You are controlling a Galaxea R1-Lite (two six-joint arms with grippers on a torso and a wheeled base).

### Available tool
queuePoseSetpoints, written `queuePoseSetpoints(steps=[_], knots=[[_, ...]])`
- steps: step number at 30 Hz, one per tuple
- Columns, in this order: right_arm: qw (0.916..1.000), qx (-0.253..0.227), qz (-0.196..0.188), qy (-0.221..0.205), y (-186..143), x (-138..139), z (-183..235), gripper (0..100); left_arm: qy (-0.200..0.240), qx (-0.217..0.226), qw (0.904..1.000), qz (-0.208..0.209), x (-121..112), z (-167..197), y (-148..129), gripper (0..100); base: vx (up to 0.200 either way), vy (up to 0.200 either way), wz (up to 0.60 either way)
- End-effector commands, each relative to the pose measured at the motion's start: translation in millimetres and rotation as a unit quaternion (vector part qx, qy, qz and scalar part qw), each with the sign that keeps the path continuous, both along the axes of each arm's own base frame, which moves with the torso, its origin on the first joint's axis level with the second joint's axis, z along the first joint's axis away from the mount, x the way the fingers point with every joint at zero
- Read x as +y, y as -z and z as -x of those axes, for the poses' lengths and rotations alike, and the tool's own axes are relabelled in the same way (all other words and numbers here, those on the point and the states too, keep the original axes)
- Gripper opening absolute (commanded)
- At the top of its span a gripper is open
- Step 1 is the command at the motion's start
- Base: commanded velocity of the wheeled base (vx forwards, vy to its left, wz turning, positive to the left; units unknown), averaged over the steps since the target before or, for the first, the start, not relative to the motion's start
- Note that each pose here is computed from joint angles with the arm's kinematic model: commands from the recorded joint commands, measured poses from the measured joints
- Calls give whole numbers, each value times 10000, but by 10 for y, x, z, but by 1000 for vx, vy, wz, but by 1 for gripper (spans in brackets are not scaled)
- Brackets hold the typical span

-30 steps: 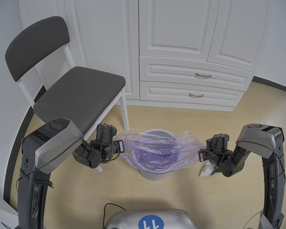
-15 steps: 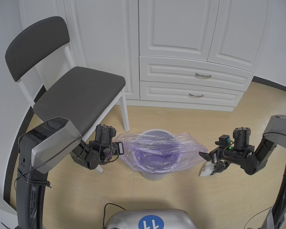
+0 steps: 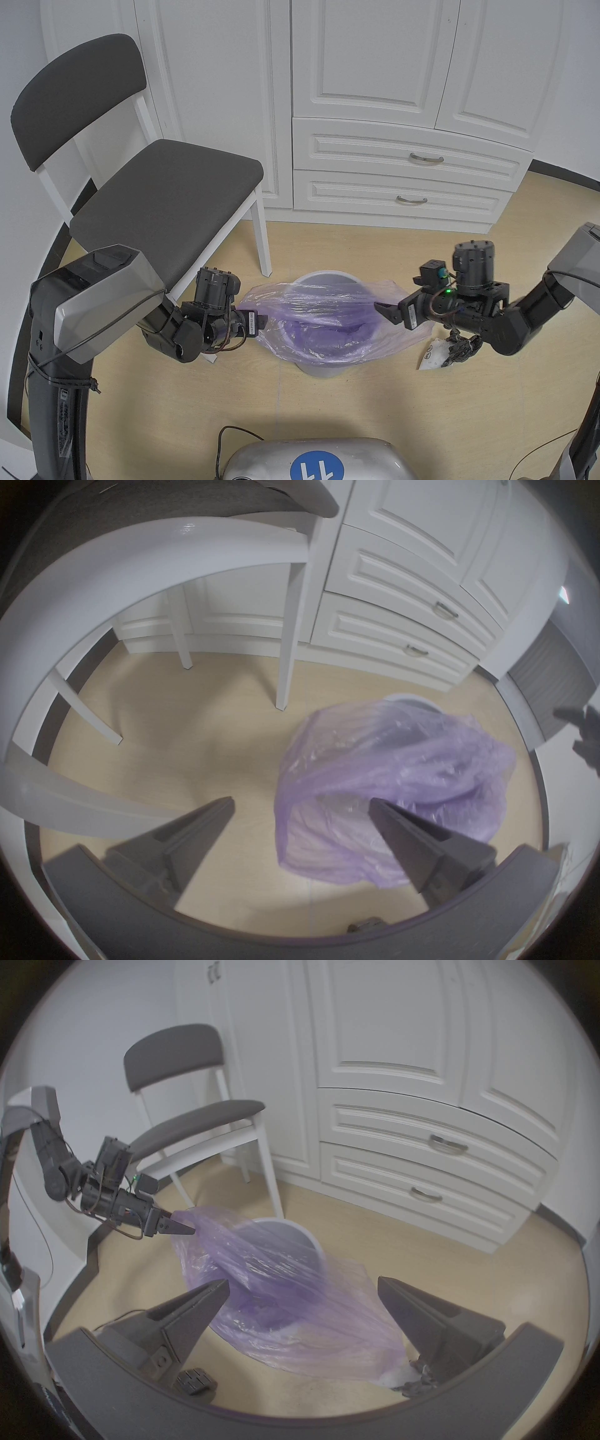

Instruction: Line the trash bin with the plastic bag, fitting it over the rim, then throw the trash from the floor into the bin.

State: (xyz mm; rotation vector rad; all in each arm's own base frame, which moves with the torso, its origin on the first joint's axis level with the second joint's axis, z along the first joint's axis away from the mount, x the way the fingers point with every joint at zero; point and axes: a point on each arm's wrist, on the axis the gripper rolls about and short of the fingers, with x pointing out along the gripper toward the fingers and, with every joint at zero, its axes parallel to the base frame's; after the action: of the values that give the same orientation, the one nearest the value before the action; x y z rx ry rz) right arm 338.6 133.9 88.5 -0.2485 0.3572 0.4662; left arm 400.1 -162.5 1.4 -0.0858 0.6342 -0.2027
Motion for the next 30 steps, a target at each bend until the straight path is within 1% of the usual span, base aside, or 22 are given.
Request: queuePoseSetpoints(steps=[1, 2, 3, 4, 5, 6, 7, 10, 12, 13, 17, 22, 28, 30], knots=[[9905, 119, 1163, -723, 24, 739, -358, 100, 715, 195, 9955, -589, 190, 297, -47, 100, 0, 0, 0], [9871, 66, 1364, -838, 32, 785, -426, 100, 783, 193, 9948, -615, 196, 317, -60, 100, 0, 0, 0], [9866, 54, 1388, -851, 30, 790, -436, 100, 784, 201, 9948, -618, 197, 320, -57, 100, 0, 0, 0], [9785, 9, 1776, -1045, 48, 837, -535, 100, 830, 213, 9944, -621, 197, 338, -60, 100, 0, 0, 0], [9785, 9, 1776, -1045, 48, 837, -535, 100, 830, 213, 9944, -621, 197, 338, -60, 100, 0, 0, 0], [9695, 111, 2111, -1239, 76, 879, -596, 100, 843, 211, 9942, -627, 195, 350, -69, 100, 0, 0, 0], [9652, 205, 2247, -1326, 101, 905, -627, 100, 835, 212, 9943, -627, 202, 351, -72, 100, 0, 0, 0], [9596, 374, 2371, -1469, 151, 1017, -680, 100, 827, 199, 9943, -646, 213, 347, -78, 100, 0, 0, 0], [9580, 437, 2404, -1501, 158, 1048, -704, 100, 826, 184, 9943, -642, 215, 350, -93, 100, 0, 0, 0], [9556, 551, 2451, -1540, 193, 1071, -715, 100, 826, 169, 9944, -638, 219, 361, -114, 100, 0, 0, 0], [9518, 699, 2520, -1605, 247, 1105, -715, 100, 823, 152, 9944, -644, 222, 370, -130, 100, 0, 0, 0], [9506, 763, 2544, -1611, 419, 1148, -801, 100, 824, 159, 9944, -646, 221, 366, -121, 100, 0, 0, 0], [9550, 650, 2460, -1526, 532, 1206, -975, 100, 817, 151, 9944, -648, 219, 360, -121, 100, 0, 0, 0], [9553, 627, 2467, -1505, 562, 1196, -1019, 100, 816, 136, 9945, -644, 216, 352, -111, 100, 0, 0, 0]])
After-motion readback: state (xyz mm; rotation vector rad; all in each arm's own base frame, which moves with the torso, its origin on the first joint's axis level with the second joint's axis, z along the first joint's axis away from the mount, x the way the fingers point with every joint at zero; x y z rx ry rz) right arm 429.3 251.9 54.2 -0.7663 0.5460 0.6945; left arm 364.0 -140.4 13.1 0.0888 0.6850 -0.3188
